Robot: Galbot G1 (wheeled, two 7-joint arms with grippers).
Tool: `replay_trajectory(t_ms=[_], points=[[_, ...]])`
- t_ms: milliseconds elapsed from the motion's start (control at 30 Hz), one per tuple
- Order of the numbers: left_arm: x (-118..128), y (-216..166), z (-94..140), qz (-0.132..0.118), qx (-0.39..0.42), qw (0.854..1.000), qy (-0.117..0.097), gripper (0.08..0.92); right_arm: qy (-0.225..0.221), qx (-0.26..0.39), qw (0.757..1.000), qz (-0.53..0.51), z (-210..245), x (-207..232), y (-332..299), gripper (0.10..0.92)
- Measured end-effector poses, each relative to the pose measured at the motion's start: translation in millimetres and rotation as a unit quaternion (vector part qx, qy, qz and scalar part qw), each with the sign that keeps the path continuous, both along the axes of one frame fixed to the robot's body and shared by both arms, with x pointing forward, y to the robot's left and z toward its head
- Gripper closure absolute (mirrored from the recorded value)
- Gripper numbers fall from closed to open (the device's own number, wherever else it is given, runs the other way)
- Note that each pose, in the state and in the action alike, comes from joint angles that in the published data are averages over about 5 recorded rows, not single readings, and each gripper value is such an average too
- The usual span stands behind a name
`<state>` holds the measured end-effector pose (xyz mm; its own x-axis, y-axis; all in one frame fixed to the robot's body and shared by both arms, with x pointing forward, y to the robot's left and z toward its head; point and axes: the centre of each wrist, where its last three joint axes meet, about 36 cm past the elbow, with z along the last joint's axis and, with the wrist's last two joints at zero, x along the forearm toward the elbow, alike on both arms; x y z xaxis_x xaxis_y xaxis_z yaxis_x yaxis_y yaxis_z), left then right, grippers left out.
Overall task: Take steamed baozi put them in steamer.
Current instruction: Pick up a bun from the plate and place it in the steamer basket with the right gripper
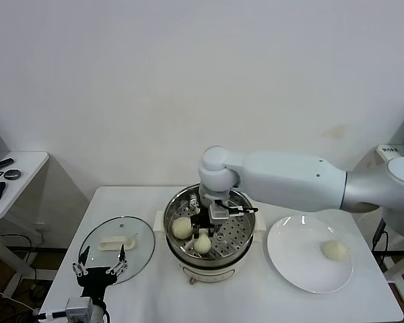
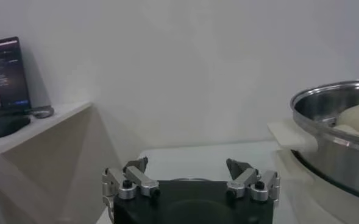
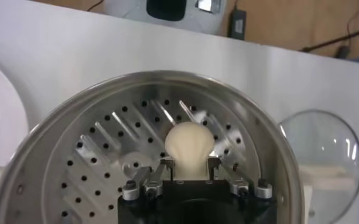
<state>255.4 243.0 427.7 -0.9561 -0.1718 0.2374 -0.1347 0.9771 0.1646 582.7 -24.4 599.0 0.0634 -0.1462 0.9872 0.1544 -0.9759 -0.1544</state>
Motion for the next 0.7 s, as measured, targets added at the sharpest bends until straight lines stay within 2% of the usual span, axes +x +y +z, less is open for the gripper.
replay_trajectory(t_ms=[200,633,700], points=[[0.9,0.6,0.5,0.000,-0.001,1.000,-0.001,0.177,0.001,-0.011,1.000,0.010,-6.6,-3.9,3.4,0.622],[3.8,-1.2,-1.2,-0.002,-0.006,1.000,-0.002,0.177,-0.014,-0.007,1.000,0.002,16.3,-5.9,-2.2,0.260],[4.2,-1.7,-2.0,-0.002,-0.006,1.000,-0.001,0.177,-0.017,-0.005,1.000,-0.002,22.7,-5.8,-5.4,0.226]])
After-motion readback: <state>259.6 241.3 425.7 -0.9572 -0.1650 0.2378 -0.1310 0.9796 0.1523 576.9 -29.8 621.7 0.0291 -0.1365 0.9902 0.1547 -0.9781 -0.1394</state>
